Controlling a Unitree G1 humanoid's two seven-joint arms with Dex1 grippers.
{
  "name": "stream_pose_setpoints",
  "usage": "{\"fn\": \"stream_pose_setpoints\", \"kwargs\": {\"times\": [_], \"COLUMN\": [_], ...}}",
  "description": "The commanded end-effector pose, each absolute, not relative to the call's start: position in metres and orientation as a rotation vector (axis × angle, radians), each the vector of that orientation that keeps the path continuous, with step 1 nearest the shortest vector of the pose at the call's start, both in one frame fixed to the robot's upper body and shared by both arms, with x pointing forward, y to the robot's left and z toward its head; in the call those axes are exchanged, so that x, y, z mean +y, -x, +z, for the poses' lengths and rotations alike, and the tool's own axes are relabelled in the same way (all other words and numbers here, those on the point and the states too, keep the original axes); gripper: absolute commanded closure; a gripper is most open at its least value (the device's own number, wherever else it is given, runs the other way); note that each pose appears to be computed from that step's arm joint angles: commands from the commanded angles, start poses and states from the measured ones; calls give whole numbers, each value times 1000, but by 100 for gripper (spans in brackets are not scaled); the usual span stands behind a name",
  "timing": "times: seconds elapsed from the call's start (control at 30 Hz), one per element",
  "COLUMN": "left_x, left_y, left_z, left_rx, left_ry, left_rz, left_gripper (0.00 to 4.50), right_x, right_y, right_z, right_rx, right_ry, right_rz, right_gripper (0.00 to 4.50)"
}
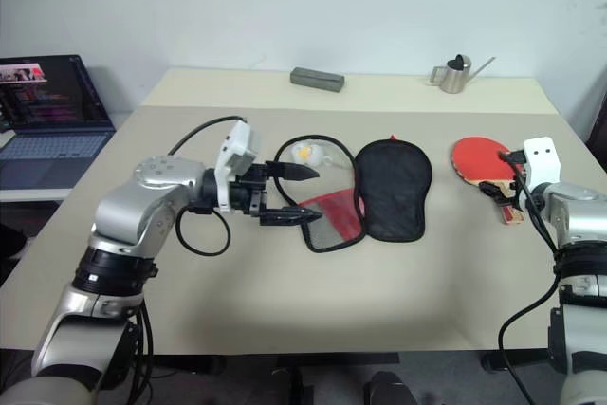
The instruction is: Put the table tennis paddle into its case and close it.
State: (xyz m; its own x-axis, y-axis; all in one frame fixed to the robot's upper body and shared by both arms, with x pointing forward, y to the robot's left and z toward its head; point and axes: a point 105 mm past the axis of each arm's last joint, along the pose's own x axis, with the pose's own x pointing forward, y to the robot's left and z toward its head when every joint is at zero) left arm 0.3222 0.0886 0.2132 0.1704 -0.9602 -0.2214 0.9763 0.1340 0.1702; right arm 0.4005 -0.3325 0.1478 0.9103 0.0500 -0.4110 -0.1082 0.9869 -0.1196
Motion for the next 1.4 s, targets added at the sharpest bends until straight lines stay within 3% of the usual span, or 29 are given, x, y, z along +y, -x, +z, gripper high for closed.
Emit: {"fn": "stream_pose_setpoints", "kwargs": {"times": [0.03, 0.7, 0.8, 1.03, 1.1, 1.4], "left_x": [84, 88, 88, 90, 91, 105], "left_y": [-320, -321, -322, -322, -323, -329], "left_z": [226, 223, 223, 222, 222, 221], "left_rx": [6, 29, 31, 35, 37, 40], "left_ry": [-354, -366, -367, -371, -372, -361], "left_rz": [-1422, -1420, -1418, -1412, -1404, -1335], "left_gripper": [0, 0, 0, 0, 0, 0], "right_x": [-346, -339, -338, -336, -335, -333], "right_y": [-403, -407, -407, -410, -410, -416], "right_z": [151, 101, 98, 99, 99, 111], "right_rx": [391, 457, 464, 468, 470, 437], "right_ry": [124, 22, 40, 108, 118, 97], "right_rz": [28, -42, -44, -37, -40, -68], "right_gripper": [4, 4, 60, 289, 333, 333]}}
